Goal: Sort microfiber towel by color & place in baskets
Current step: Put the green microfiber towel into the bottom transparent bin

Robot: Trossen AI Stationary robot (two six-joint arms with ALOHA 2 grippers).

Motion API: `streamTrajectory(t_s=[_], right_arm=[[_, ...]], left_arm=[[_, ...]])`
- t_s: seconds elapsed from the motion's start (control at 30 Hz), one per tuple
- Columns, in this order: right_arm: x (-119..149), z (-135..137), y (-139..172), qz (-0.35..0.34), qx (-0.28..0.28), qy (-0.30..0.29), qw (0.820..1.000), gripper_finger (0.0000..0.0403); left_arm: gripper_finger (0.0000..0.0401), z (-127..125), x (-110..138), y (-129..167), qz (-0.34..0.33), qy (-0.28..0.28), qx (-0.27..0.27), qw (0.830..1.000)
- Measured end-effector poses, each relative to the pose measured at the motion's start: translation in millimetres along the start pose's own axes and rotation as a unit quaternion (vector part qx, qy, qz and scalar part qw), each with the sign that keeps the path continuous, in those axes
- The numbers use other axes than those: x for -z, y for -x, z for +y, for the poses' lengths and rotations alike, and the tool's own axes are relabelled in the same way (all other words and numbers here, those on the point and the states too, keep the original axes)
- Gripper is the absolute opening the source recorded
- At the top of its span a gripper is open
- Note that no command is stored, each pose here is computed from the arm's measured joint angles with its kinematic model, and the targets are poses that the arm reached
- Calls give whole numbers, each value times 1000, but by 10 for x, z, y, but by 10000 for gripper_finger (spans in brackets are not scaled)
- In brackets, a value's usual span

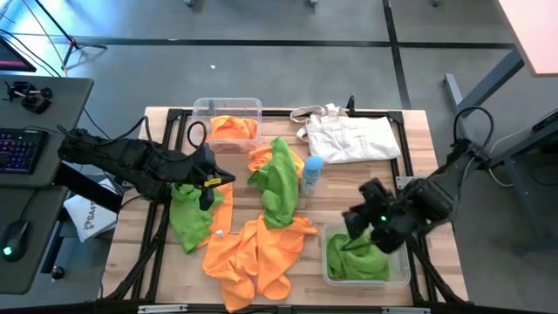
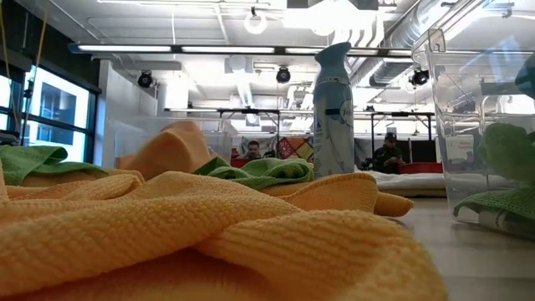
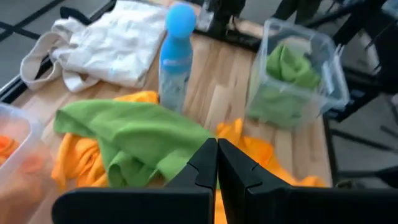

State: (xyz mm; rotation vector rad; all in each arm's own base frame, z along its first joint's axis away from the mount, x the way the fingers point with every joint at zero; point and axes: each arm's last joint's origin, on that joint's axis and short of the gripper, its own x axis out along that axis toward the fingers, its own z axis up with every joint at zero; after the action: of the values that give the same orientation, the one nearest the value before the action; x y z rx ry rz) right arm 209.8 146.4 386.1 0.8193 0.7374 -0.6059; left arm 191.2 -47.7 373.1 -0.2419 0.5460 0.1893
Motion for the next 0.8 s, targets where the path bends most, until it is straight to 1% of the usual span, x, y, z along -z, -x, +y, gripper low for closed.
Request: streamTrajectory(t_s=[0.1, 0.2, 0.3, 0.4, 0.47, 0.57, 0.67, 0.8], right_arm=[[-127, 153, -176, -38, -23, 50, 998, 149], [-267, 343, -386, -57, -58, 103, 991, 149], [-404, 489, -595, -55, -93, 146, 983, 149], [-487, 570, -840, -30, -109, 182, 977, 149], [-521, 592, -1001, -9, -109, 197, 974, 149], [-532, 596, -1249, 25, -95, 217, 971, 149], [-514, 583, -1484, 62, -78, 224, 969, 149], [-484, 571, -1722, 92, -61, 226, 968, 149]], left_arm=[[0, 3, 160, -73, 17, -8, -5, 1000], [0, 8, 336, -131, 13, 3, 12, 1000], [0, 50, 477, -129, 0, 21, 30, 999], [0, 109, 567, -86, -10, 40, 39, 998], [0, 148, 604, -46, -14, 54, 42, 998], [0, 192, 654, -12, -17, 69, 44, 997], [0, 210, 663, 14, -21, 74, 46, 996], [0, 210, 667, 10, -20, 72, 46, 996]])
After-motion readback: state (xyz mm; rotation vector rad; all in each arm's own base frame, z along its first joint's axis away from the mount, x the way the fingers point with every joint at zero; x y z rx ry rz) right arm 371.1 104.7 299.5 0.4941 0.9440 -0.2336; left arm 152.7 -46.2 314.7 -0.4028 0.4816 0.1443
